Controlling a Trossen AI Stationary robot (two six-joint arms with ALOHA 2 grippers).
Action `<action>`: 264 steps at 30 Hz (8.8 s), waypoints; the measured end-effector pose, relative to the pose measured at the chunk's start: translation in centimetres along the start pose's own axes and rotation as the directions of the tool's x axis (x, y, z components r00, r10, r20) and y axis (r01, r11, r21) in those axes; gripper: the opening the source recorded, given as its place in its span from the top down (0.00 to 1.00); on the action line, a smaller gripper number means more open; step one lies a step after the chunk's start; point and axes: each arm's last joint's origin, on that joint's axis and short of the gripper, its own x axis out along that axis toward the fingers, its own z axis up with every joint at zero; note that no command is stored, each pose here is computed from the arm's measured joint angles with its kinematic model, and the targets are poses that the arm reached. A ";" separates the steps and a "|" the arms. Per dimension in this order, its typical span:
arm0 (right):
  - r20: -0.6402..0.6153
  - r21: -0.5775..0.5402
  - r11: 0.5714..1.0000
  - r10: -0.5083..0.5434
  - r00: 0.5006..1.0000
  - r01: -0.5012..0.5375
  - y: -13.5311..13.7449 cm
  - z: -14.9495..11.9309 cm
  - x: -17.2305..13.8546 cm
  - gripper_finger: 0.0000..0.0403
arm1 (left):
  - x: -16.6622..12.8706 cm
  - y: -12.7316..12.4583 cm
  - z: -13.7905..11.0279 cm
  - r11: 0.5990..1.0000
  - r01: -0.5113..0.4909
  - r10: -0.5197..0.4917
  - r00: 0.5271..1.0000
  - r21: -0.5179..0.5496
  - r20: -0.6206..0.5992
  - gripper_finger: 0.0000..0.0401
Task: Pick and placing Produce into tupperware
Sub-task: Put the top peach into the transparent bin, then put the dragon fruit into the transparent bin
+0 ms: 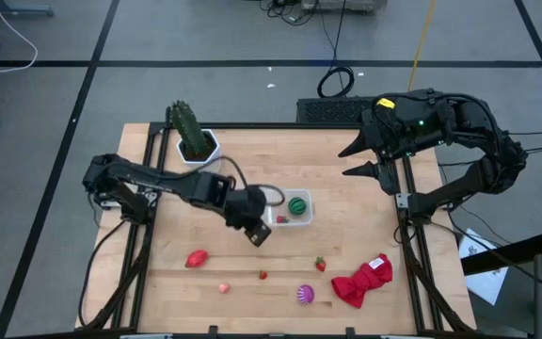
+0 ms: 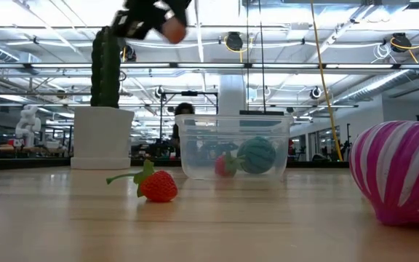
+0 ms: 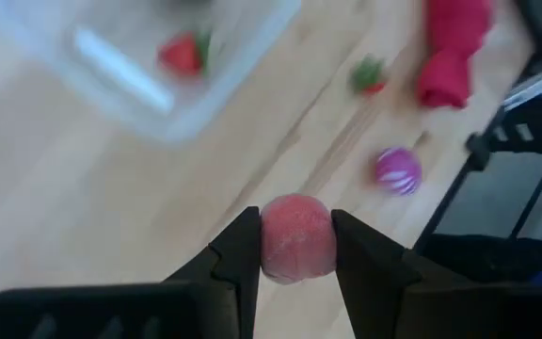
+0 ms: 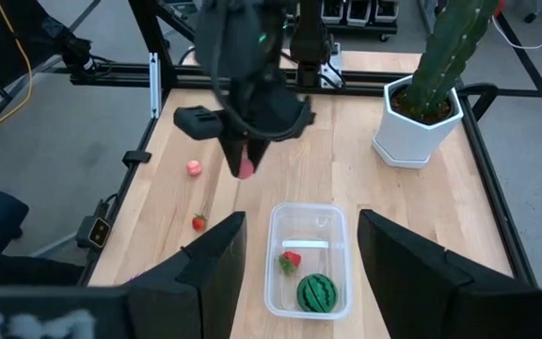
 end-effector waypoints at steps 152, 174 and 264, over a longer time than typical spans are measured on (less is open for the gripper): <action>0.037 0.099 0.995 -0.002 0.999 -0.002 -0.6 -1.4 3.5 0.51 | 12.8 3.7 8.5 0.914 -0.372 0.393 0.911 0.161 -0.127 0.72; 0.036 0.099 0.995 -0.002 0.999 -0.001 -0.6 -1.4 3.5 0.51 | 12.8 3.7 8.6 0.907 -0.384 0.405 0.907 0.171 -0.114 0.49; 0.081 0.120 0.993 -0.004 0.997 -0.006 -0.6 -0.9 3.5 0.51 | 4.2 2.2 -20.4 0.853 -0.489 0.520 0.826 0.181 -0.217 0.06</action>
